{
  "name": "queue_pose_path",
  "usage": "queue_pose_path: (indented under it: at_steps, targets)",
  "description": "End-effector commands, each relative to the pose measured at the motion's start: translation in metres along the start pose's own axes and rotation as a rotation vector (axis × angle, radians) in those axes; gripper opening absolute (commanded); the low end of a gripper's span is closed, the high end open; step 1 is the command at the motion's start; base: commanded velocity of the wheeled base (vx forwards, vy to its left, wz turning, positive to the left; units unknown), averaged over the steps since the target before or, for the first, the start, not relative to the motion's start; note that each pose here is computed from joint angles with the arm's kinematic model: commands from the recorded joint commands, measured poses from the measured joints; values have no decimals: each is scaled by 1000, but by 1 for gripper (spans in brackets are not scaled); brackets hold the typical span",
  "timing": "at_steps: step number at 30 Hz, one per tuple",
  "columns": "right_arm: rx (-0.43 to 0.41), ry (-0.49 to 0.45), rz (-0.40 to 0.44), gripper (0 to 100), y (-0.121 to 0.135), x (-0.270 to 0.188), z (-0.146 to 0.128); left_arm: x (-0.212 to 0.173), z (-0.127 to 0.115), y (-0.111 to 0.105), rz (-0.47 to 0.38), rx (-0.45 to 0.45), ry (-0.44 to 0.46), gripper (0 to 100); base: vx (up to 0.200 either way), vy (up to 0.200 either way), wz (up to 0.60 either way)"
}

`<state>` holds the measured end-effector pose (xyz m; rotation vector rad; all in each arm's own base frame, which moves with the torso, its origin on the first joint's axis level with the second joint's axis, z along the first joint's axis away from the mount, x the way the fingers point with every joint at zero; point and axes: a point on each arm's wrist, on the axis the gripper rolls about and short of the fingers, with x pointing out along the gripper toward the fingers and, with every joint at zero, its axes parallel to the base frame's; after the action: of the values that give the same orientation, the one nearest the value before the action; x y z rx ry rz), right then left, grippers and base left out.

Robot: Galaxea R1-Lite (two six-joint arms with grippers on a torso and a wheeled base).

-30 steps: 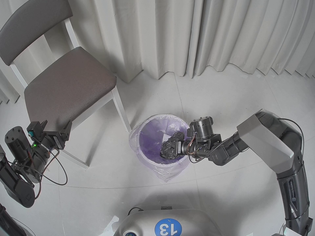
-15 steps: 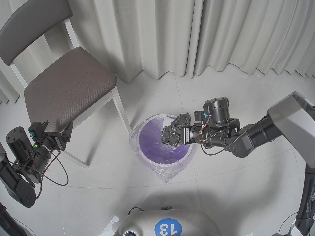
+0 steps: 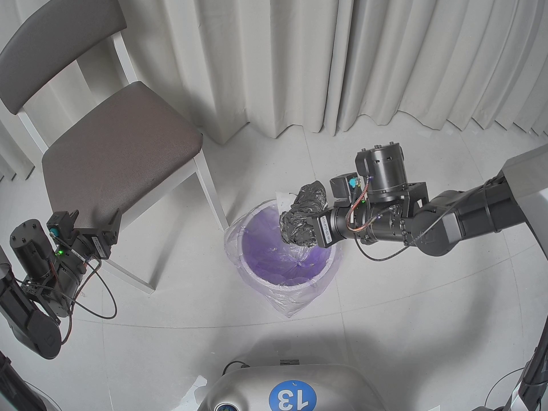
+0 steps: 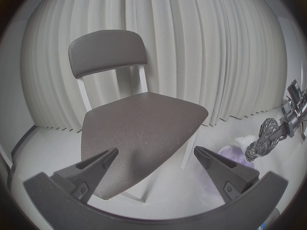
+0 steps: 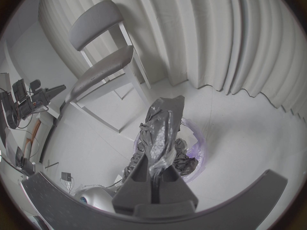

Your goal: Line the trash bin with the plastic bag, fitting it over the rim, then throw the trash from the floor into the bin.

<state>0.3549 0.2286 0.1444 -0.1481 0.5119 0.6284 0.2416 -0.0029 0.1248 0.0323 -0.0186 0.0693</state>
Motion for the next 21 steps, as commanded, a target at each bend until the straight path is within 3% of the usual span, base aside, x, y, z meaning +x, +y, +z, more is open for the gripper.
queue_pose_path:
  at_steps: [1,6,12,21]
  targets:
    - [-54,55,8,0,0,28,4,-1,1,0,10,-1,-15,100,0,0,0]
    - [-114,122,14,0,0,47,2,0,1,0,10,-3,-14,100,0,0,0]
    - [-249,180,22,0,-1,66,-11,-5,-1,0,8,-11,-1,100,0,0,0]
    - [-365,221,19,0,-6,68,1,-13,2,1,2,-13,-8,100,0,0,0]
